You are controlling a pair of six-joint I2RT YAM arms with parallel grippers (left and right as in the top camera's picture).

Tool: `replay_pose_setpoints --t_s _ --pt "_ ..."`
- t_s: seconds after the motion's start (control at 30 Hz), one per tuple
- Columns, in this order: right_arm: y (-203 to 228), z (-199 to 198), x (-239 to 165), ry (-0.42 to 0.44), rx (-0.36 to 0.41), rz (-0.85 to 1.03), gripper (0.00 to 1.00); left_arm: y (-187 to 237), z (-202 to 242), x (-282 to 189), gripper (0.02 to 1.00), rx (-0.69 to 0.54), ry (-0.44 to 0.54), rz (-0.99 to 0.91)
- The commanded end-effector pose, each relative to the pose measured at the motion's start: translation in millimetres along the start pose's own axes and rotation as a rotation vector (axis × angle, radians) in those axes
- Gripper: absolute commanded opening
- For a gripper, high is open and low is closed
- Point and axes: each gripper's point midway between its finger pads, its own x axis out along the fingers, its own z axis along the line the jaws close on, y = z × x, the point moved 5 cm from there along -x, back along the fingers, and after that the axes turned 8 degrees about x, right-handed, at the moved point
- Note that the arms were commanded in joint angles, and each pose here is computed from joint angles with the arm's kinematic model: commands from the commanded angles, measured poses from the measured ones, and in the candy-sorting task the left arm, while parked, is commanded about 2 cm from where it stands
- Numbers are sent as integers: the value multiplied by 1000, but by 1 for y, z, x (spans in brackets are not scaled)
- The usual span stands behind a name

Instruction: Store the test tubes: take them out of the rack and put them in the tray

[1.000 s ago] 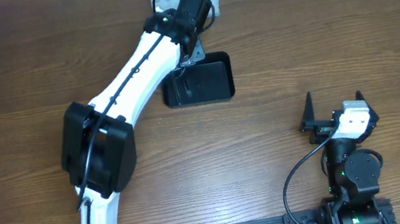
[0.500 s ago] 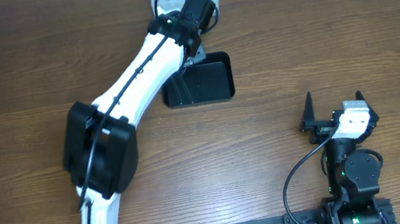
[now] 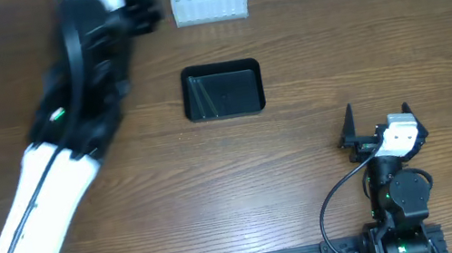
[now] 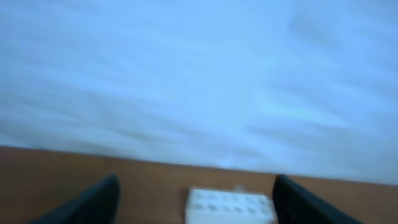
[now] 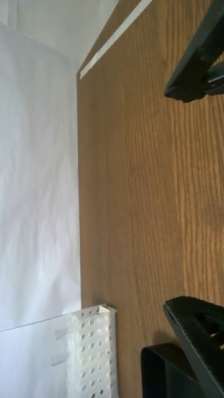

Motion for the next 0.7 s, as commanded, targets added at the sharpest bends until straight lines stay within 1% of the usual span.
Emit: replay_pose_setpoints --t_s 0.03,0.13,0.23,0.37,0.5,0.6,0.7 --pt "2 1 0 -6 2 1 991 30 38 -25 864 83 75 -13" --pt "2 1 0 -6 2 1 993 42 67 -54 904 72 35 -73" --pt "2 1 0 -6 2 1 993 61 88 -83 912 64 -21 -102" --pt "2 1 0 -6 2 1 993 92 103 -116 932 60 -69 -133" --pt "2 1 0 -6 2 1 991 122 105 -135 947 53 -76 -174" --pt "2 1 0 -6 2 1 993 149 103 -145 998 51 -52 -210" --pt "2 1 0 -6 2 1 993 173 103 -151 998 37 -46 -235"
